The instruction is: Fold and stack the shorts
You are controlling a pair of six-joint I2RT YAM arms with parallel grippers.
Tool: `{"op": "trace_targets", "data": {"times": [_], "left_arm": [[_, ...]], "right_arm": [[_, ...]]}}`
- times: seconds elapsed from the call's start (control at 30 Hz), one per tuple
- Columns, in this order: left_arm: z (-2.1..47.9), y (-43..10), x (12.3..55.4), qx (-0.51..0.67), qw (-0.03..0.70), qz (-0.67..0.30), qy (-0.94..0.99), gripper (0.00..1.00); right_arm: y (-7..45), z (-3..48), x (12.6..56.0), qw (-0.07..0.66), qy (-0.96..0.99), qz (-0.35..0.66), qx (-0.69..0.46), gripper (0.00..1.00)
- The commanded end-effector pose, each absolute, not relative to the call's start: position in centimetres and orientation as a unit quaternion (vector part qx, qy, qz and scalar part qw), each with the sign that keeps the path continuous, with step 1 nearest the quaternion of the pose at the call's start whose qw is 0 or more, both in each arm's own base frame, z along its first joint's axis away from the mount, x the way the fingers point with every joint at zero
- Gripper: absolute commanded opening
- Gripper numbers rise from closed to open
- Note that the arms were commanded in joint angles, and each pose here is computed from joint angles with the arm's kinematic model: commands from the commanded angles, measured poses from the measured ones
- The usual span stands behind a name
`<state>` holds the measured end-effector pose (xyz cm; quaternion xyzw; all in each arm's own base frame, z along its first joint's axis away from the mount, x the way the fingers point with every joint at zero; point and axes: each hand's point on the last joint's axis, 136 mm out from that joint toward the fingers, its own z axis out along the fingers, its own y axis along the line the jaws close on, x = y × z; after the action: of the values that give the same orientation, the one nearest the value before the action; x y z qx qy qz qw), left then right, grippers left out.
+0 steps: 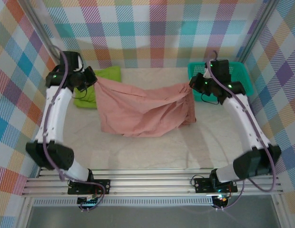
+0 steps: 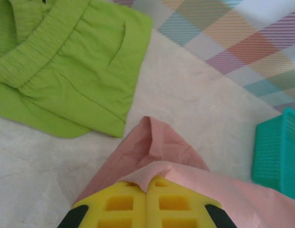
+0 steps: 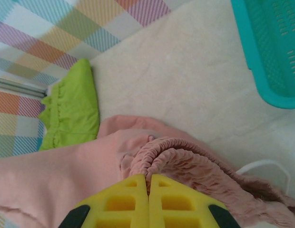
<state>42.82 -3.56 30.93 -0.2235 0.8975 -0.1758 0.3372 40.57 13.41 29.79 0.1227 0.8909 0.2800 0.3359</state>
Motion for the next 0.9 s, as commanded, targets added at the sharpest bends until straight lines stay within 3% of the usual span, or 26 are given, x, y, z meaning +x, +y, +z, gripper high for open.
{"op": "trace_targets", "data": {"times": [0.0, 0.17, 0.27, 0.4, 0.5, 0.67, 0.8, 0.87], "left_arm": [[36.0, -3.1, 47.6, -0.223, 0.414, -0.202, 0.859, 0.00], [45.0, -2.4, 53.2, -0.232, 0.508, -0.231, 0.797, 0.00], [51.4, -1.0, 53.0, -0.257, 0.572, -0.310, 0.715, 0.00], [60.2, -0.3, 47.9, -0.227, 0.657, -0.327, 0.639, 0.00], [65.2, -0.5, 41.7, -0.187, 0.709, -0.314, 0.603, 0.00], [63.9, -1.8, 35.7, -0.123, 0.724, -0.262, 0.626, 0.00], [56.5, -2.3, 33.7, -0.121, 0.706, -0.260, 0.647, 0.00], [49.6, -3.2, 33.8, -0.125, 0.667, -0.266, 0.684, 0.00]], "right_arm": [[15.7, 34.6, 45.7, 0.388, 0.856, 0.326, 0.102, 0.00], [18.5, 42.3, 52.3, 0.433, 0.815, 0.379, 0.066, 0.00], [19.2, 50.4, 52.2, 0.512, 0.744, 0.429, 0.023, 0.00], [20.1, 57.8, 47.6, 0.568, 0.666, 0.480, -0.062, 0.00], [19.8, 59.4, 44.0, 0.597, 0.635, 0.479, -0.101, 0.00], [18.7, 53.3, 41.4, 0.610, 0.658, 0.423, -0.125, 0.00], [18.6, 43.7, 41.1, 0.562, 0.713, 0.401, -0.121, 0.00], [18.5, 38.4, 40.5, 0.524, 0.745, 0.396, -0.114, 0.00]]}}
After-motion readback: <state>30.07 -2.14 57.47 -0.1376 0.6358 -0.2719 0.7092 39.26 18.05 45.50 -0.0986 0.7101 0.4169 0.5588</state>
